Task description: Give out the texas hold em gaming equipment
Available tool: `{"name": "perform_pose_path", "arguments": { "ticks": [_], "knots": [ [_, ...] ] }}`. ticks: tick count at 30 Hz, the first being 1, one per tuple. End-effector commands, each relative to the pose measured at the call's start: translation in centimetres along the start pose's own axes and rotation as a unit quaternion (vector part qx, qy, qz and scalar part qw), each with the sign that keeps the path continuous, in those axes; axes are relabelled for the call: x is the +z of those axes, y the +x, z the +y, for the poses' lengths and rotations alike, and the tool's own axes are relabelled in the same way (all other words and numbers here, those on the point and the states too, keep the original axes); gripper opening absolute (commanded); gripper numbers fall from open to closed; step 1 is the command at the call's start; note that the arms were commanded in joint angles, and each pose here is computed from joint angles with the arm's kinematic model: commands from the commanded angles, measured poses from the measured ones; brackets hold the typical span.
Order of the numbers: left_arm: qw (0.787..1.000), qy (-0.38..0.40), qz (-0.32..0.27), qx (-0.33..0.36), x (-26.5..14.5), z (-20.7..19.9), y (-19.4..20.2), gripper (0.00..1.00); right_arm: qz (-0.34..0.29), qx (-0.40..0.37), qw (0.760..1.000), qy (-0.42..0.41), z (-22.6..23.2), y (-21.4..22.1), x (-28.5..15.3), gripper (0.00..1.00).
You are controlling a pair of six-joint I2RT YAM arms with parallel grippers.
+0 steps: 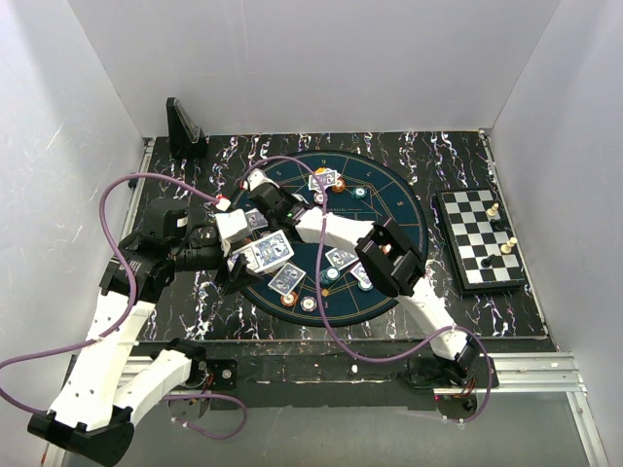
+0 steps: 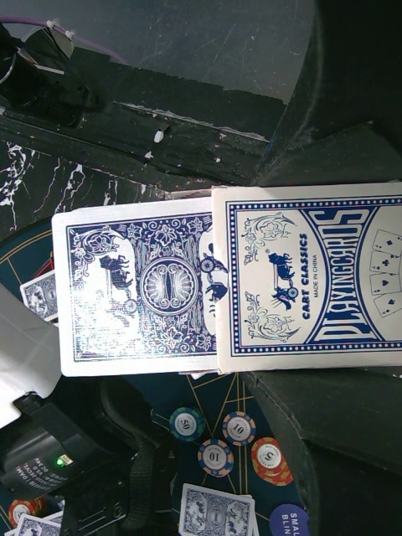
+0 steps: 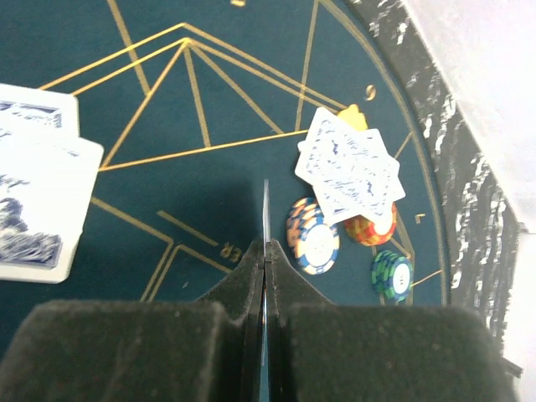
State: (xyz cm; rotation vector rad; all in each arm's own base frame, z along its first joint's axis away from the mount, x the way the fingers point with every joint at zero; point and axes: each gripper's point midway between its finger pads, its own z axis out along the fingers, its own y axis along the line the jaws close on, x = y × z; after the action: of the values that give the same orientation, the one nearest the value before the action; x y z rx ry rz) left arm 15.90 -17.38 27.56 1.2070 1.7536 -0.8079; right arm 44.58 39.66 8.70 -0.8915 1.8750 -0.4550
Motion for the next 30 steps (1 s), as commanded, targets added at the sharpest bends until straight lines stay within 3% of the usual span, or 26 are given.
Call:
{"name": "perform_pose_path", "arguments": {
  "ticks": [1, 11, 13, 24, 30],
  "knots": [
    [1.0, 0.0, -0.02, 0.021, -0.6, -0.2, -1.7, 0.02, -0.002, 0.044, 0.998, -0.046, 3.0, -0.8, -1.9, 0.01],
    [1.0, 0.001, -0.02, 0.022, -0.6, -0.3, -1.7, 0.03, 0.033, 0.085, 0.985, -0.145, 7.7, 0.8, -3.8, 0.01],
    [0.999, 0.002, -0.021, 0.024, -0.6, -0.3, -1.8, 0.03, 0.038, 0.094, 0.983, -0.15, 7.9, 1.1, -4.1, 0.07],
    [0.999, 0.006, -0.022, 0.023, -0.4, -0.3, -1.5, 0.03, 0.068, 0.094, 0.984, -0.138, 6.2, 4.3, -3.4, 0.1],
    [1.0, 0.006, -0.024, 0.02, -0.3, -0.3, -1.6, 0.03, 0.064, 0.103, 0.985, -0.121, 4.3, 3.8, -2.1, 0.12]
  ]
}}
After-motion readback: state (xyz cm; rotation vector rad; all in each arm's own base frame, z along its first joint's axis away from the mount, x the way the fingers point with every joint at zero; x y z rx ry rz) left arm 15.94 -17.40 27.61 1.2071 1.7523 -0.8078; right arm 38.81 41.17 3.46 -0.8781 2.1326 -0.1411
